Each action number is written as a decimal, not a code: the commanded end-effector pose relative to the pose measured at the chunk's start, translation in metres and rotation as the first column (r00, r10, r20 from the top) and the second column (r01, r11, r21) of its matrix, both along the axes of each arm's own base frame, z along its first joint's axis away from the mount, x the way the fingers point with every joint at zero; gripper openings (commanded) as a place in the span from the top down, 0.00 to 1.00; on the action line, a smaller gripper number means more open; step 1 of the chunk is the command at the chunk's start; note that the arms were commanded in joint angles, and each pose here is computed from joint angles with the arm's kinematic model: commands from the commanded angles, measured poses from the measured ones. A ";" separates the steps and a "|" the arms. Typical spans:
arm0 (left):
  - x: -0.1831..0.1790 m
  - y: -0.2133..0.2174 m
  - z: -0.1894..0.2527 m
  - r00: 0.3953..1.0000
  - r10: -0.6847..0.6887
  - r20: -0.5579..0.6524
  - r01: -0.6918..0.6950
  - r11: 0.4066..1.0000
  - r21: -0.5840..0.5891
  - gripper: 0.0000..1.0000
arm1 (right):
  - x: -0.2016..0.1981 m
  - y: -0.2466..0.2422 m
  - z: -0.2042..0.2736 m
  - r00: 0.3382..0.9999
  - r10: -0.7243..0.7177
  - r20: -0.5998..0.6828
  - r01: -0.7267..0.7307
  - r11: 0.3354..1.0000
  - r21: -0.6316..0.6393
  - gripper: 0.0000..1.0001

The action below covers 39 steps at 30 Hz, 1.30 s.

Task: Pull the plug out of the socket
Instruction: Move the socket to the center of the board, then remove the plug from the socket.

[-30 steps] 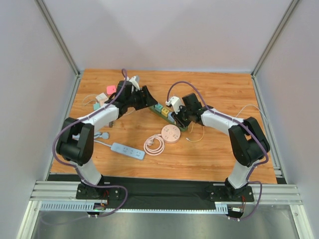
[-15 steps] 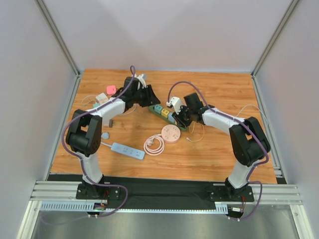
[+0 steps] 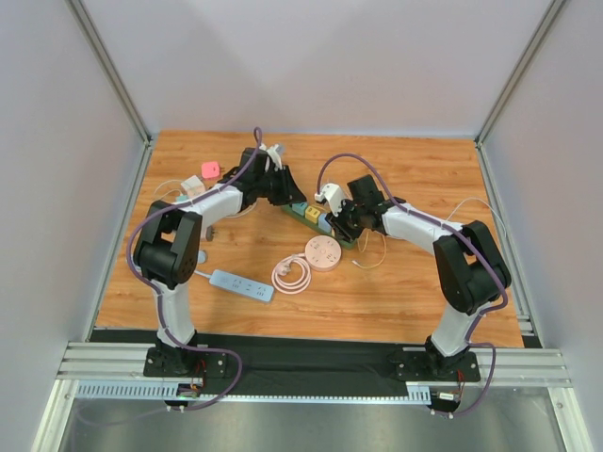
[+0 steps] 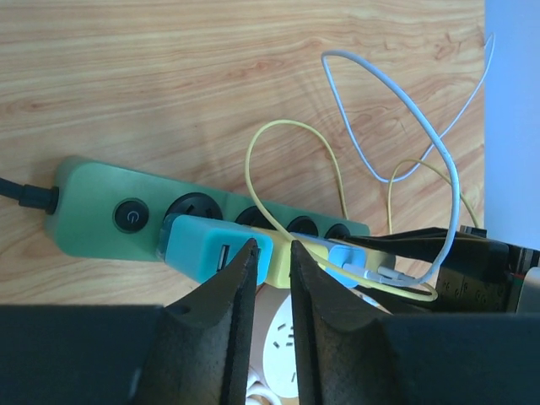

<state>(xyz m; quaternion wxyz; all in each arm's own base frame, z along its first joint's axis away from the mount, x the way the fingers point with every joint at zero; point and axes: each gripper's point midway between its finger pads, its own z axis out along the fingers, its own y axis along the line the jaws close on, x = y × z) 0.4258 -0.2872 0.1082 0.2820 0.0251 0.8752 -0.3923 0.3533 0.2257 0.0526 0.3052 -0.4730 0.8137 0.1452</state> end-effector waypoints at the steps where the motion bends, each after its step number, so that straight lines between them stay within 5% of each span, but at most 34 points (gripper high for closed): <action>1: 0.007 -0.013 0.011 0.999 -0.024 0.022 0.024 0.999 -0.043 0.72 | -0.003 0.006 0.006 0.999 0.038 -0.010 -0.038 0.999 0.011 1.00; 10: -0.004 -0.006 -0.024 0.999 -0.020 -0.035 0.020 1.000 0.006 0.76 | 0.001 0.006 0.010 1.000 0.008 -0.009 -0.008 1.000 0.012 1.00; 14: -0.001 -0.008 0.002 0.993 -0.081 0.087 0.081 0.997 0.001 0.62 | 0.000 0.006 0.021 0.999 0.049 0.022 -0.049 0.999 0.015 1.00; 19: 0.003 0.008 0.044 0.912 -0.215 0.350 0.162 0.971 0.173 0.41 | -0.006 -0.004 0.026 0.986 0.156 0.061 -0.154 0.987 -0.035 1.00; 22: -0.001 0.019 0.065 0.812 -0.314 0.492 0.185 0.938 0.293 0.28 | -0.008 -0.009 0.023 0.976 0.216 0.038 -0.214 0.976 -0.035 1.00; 25: 0.000 0.028 0.084 0.671 -0.389 0.631 0.158 0.907 0.390 0.01 | -0.006 -0.011 0.018 0.962 0.272 0.031 -0.271 0.962 -0.035 1.00; 30: -0.017 0.026 0.086 0.433 -0.560 0.706 0.222 0.826 0.518 0.00 | -0.003 -0.011 0.012 0.924 0.379 0.058 -0.375 0.925 -0.063 1.00; 37: -0.040 0.025 0.047 0.243 -0.747 0.619 0.346 0.663 0.664 0.01 | -0.011 -0.003 0.020 0.805 0.578 0.131 -0.572 0.816 -0.081 1.00; 39: -0.053 0.020 0.044 0.092 -0.765 0.637 0.365 0.622 0.693 0.01 | -0.009 0.000 0.023 0.774 0.614 0.151 -0.607 0.789 -0.097 1.00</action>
